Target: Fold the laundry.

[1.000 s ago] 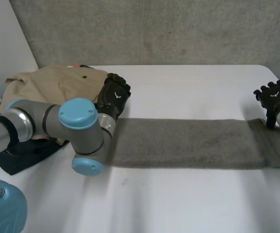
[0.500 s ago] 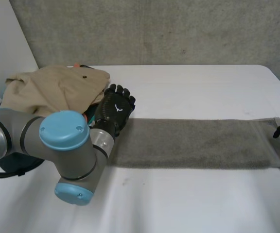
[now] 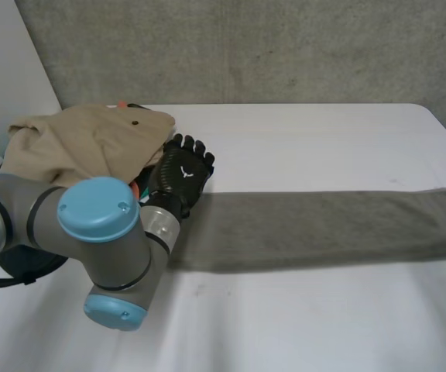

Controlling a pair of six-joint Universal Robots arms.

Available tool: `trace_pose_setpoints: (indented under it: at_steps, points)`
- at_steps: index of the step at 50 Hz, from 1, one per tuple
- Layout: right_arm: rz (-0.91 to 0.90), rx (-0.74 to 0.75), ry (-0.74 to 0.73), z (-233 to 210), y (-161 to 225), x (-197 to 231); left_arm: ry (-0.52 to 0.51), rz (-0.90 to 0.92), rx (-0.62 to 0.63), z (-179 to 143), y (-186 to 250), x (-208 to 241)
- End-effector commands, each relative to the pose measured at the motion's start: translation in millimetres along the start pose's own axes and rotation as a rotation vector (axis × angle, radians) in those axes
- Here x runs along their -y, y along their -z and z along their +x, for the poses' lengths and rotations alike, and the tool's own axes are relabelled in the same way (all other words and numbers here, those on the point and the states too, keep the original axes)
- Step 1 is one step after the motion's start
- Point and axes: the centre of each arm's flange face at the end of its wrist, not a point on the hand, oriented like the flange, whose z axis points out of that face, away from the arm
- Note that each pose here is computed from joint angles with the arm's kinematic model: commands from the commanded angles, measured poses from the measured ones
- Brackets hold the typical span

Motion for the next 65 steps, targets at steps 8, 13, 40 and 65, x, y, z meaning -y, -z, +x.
trace_pose_setpoints:
  at_steps: [8, 13, 40, 65]
  points:
    - [0.405, -0.003, 0.364, -64.9, 33.3, 117.9, 0.067, 0.033, 0.056, -29.8, 16.8, 17.1]
    - [0.69, 0.136, 0.441, -148.3, 70.8, 161.9, 0.133, 0.027, 0.102, -49.9, 21.6, 15.3]
    - [0.371, 0.579, 0.031, -240.6, 130.6, 122.2, 0.176, 0.001, 0.078, -45.9, 36.2, 7.8]
    - [0.682, 0.418, 0.319, -259.5, 154.1, 162.9, 0.177, 0.011, 0.08, -46.3, 41.0, 13.2]
